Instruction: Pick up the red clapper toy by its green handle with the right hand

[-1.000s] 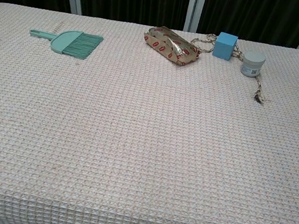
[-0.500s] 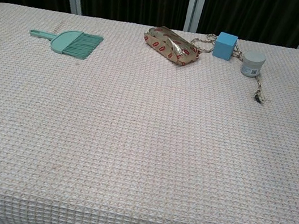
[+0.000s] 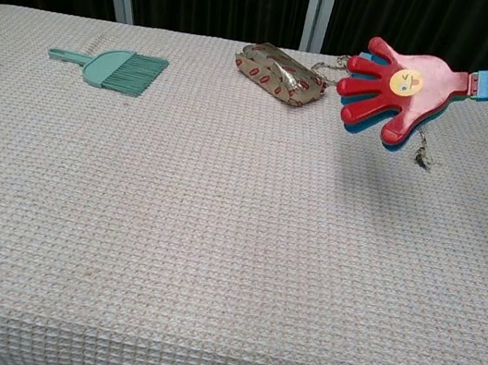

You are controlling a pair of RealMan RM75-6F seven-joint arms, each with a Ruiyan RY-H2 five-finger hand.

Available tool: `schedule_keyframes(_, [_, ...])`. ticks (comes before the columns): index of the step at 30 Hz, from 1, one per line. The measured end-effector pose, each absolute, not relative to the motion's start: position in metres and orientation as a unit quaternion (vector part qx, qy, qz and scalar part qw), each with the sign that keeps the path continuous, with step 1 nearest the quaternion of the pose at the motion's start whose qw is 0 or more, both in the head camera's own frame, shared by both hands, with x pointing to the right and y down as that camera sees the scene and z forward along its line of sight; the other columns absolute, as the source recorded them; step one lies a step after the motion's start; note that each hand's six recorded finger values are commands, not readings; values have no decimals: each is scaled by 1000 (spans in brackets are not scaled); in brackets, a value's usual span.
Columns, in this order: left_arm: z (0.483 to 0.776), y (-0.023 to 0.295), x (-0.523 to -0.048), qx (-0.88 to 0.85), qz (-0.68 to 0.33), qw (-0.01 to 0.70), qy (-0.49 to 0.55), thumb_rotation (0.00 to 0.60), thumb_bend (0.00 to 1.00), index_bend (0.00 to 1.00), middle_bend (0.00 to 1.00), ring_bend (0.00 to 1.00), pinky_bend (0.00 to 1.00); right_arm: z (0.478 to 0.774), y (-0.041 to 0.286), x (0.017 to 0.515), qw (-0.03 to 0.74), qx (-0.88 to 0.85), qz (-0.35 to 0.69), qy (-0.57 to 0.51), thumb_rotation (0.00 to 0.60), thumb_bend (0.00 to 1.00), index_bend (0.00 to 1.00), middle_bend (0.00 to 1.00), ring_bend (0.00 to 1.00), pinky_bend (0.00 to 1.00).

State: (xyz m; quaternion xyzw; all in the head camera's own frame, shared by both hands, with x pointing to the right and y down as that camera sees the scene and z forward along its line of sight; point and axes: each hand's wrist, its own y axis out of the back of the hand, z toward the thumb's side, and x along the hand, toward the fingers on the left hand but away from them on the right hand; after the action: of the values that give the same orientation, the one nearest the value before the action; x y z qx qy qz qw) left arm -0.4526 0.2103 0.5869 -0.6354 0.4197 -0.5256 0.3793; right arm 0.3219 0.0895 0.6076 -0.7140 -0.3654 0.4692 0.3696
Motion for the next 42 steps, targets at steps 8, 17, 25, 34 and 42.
schedule_keyframes(8, [587, 210, -451, -635, -525, 381, 420, 600, 188, 80, 33, 0, 134, 592, 85, 319, 392, -699, 444, -400, 600, 933, 846, 752, 926, 1000])
schedule_keyframes(17, [588, 211, -450, -638, -524, 379, 417, 600, 188, 80, 33, 0, 134, 576, 83, 328, 118, -787, 225, -562, 600, 945, 846, 752, 925, 1000])
schedule_keyframes(25, [590, 211, -450, -640, -524, 377, 416, 600, 188, 80, 33, 0, 134, 577, 87, 346, -168, -778, 0, -606, 600, 945, 846, 756, 926, 1000])
schedule_keyframes(34, [591, 211, -450, -644, -522, 374, 416, 600, 189, 80, 33, 0, 134, 585, 89, 350, -186, -784, 0, -592, 600, 922, 827, 797, 926, 1000])
schedule_keyframes(42, [591, 211, -448, -649, -519, 374, 412, 600, 187, 79, 33, 0, 134, 595, 91, 339, 63, -817, 202, -536, 600, 876, 823, 800, 926, 1000])
